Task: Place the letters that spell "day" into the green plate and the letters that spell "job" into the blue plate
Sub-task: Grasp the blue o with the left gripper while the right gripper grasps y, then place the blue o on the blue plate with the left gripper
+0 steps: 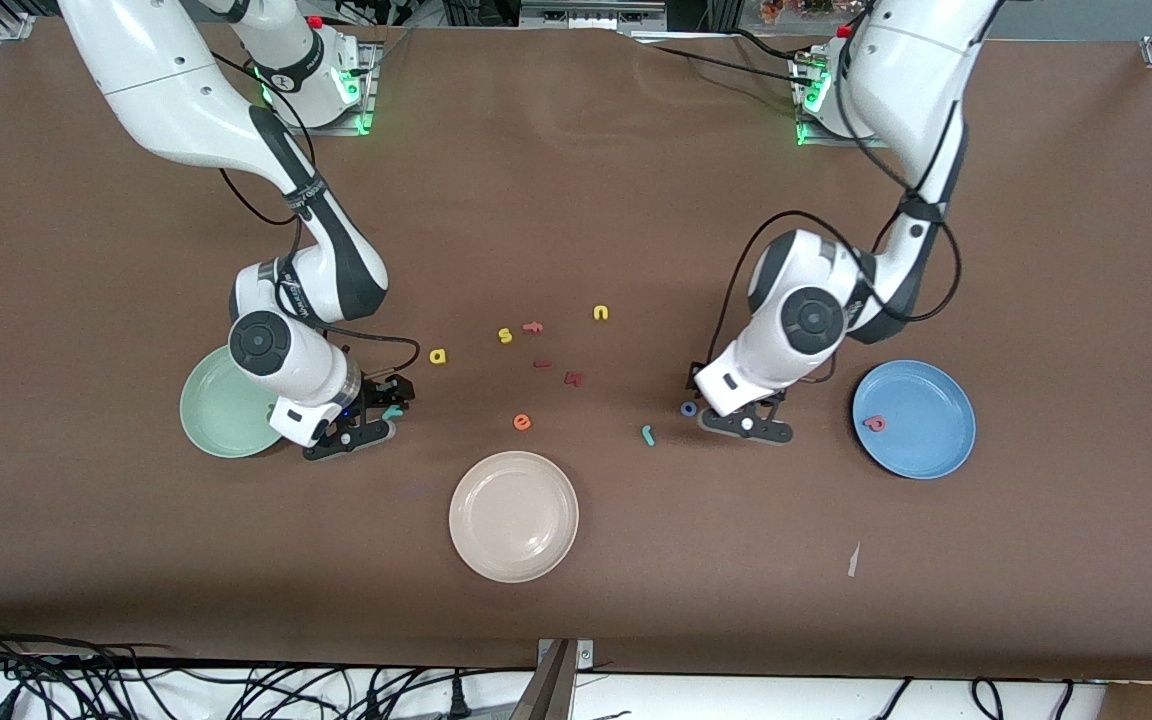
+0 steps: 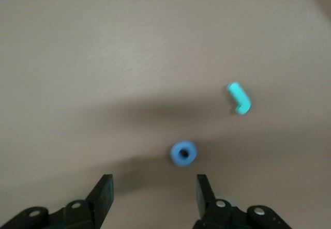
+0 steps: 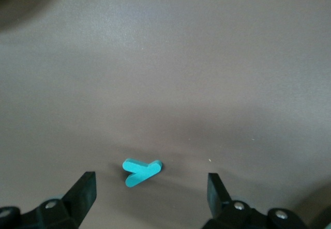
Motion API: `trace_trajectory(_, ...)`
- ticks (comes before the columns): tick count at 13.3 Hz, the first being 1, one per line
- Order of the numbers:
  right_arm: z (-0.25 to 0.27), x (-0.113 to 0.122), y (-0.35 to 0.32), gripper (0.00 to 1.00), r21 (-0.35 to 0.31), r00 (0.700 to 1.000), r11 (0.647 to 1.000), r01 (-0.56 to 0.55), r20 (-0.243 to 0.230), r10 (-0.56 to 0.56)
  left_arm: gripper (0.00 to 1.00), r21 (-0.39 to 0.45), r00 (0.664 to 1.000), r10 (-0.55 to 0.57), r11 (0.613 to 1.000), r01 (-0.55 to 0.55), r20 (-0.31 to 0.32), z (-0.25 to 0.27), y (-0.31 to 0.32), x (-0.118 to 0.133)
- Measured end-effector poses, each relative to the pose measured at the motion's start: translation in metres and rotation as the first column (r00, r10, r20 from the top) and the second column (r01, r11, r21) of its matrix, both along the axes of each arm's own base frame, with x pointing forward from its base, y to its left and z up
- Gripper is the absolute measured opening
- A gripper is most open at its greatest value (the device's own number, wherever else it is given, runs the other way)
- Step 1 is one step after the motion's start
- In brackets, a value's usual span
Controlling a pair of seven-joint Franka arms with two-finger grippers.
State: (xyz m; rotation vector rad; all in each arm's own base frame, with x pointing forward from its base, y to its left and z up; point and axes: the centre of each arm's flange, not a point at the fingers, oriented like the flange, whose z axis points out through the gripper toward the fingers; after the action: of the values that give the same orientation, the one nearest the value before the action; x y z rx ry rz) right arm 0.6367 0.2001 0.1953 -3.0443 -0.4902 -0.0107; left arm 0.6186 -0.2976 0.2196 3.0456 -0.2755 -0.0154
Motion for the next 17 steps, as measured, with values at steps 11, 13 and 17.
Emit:
trace_trajectory(11, -0.02, -0.008, 0.01, 0.78, -0.006, 0.999, 1.0, -0.021, -0.028, 0.021, 0.7, 0.017, 0.999, -0.012, 1.0, 0.011, 0.039, -0.05, -0.033, -0.007)
trace_trajectory(13, -0.02, -0.008, 0.009, 0.73, -0.006, 0.999, 1.0, -0.021, -0.028, 0.02, 0.63, 0.02, 0.999, -0.009, 1.0, 0.008, 0.041, -0.049, -0.031, -0.006)
trace_trajectory(17, -0.02, -0.007, 0.008, 0.66, -0.007, 0.999, 1.0, -0.019, -0.027, 0.019, 0.58, 0.025, 0.999, -0.003, 1.0, 0.002, 0.043, -0.049, -0.026, -0.003)
